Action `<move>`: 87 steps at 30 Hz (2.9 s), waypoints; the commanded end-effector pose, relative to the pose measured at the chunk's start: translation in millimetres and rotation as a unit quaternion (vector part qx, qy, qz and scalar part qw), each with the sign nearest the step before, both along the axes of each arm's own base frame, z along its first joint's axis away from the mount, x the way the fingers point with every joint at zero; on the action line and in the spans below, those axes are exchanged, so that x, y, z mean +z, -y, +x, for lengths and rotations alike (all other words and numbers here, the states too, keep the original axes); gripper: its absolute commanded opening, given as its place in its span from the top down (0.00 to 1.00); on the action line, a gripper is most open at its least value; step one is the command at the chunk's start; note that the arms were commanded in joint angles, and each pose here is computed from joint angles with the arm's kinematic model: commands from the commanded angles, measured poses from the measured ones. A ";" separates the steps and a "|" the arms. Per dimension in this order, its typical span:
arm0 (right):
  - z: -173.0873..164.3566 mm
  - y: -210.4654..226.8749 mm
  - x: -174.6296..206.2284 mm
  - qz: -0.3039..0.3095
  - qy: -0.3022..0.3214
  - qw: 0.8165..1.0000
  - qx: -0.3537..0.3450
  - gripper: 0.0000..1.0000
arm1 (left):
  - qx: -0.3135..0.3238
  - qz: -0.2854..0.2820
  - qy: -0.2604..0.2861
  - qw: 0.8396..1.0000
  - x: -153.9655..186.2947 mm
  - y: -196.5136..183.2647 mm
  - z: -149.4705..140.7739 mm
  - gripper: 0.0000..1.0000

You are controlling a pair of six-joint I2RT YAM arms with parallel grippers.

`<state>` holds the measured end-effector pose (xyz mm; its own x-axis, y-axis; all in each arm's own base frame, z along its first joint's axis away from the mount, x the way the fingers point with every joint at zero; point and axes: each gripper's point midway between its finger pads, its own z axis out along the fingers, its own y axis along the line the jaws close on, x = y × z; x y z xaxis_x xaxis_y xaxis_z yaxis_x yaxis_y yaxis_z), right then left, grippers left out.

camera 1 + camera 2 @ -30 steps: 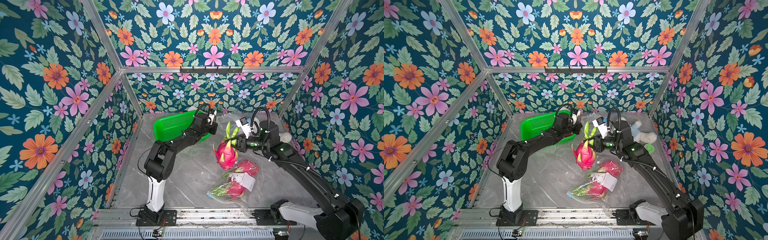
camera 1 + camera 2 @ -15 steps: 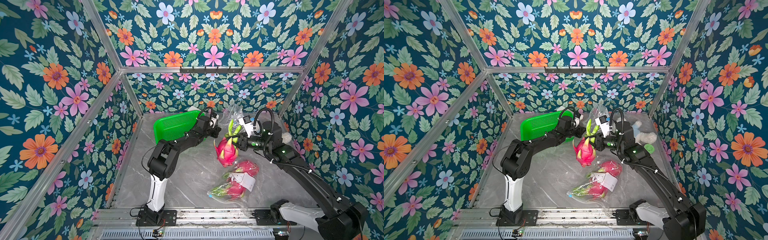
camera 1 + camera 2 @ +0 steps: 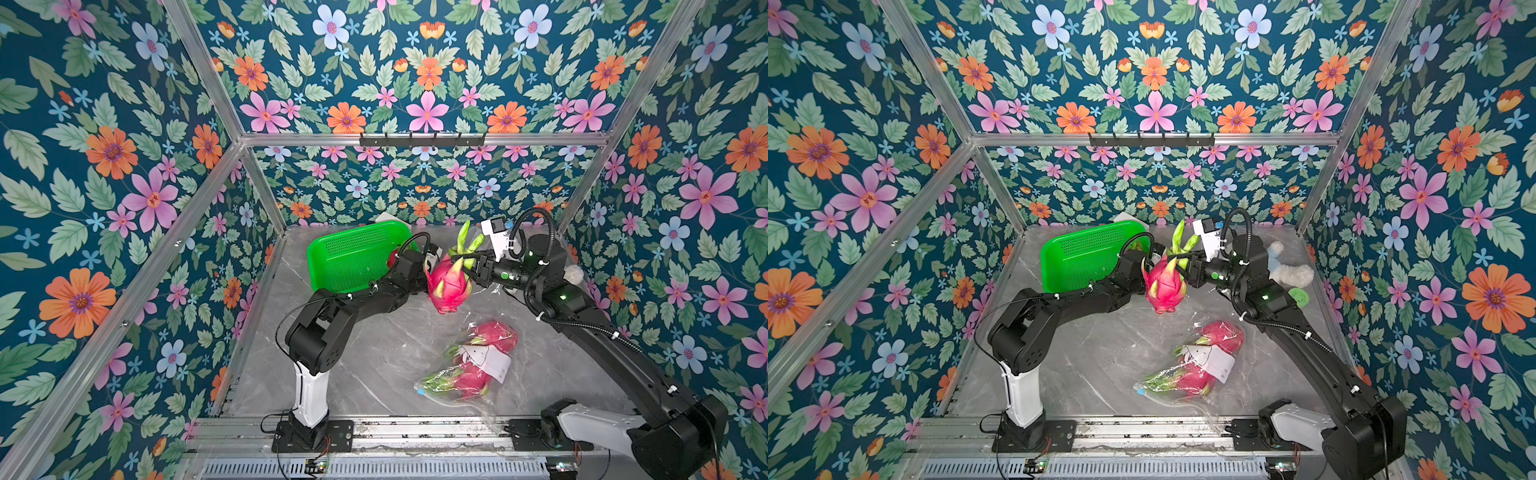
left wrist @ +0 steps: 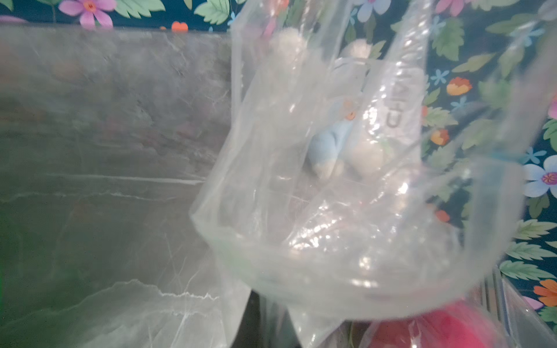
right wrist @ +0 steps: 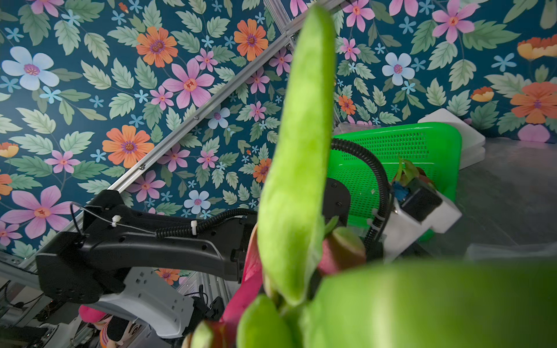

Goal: Open the zip-top bag and take out the dragon fruit
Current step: Place the zipper food storage bag at the center of the board, then place the dragon fruit in the basket.

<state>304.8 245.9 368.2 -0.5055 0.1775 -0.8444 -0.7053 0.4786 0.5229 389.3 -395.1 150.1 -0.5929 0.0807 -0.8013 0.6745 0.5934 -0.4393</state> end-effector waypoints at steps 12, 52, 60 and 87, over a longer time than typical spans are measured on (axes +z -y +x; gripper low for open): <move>16.7 -2.2 38.1 0.033 0.052 0.997 -0.037 1.00 | 0.084 -0.009 0.078 0.993 90.3 -71.9 19.9 0.01; 238.7 -187.9 -140.2 -0.119 0.034 0.985 -0.117 1.00 | 0.436 0.041 0.080 0.896 69.7 -357.6 16.4 0.01; 239.2 -188.1 -185.2 -0.151 0.010 0.981 -0.120 1.00 | 0.433 0.037 0.079 0.897 69.5 -356.5 16.8 0.01; 174.5 -174.8 -108.3 -0.175 0.069 0.976 -0.107 0.37 | 0.413 0.000 0.055 0.909 63.6 -343.5 17.7 0.01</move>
<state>486.5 429.8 242.2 -0.3628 -0.0532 -0.9304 -0.6250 0.7544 0.2006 404.0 -43.9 205.1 -0.3816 -0.3357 -0.8612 -0.0052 0.9325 -0.3612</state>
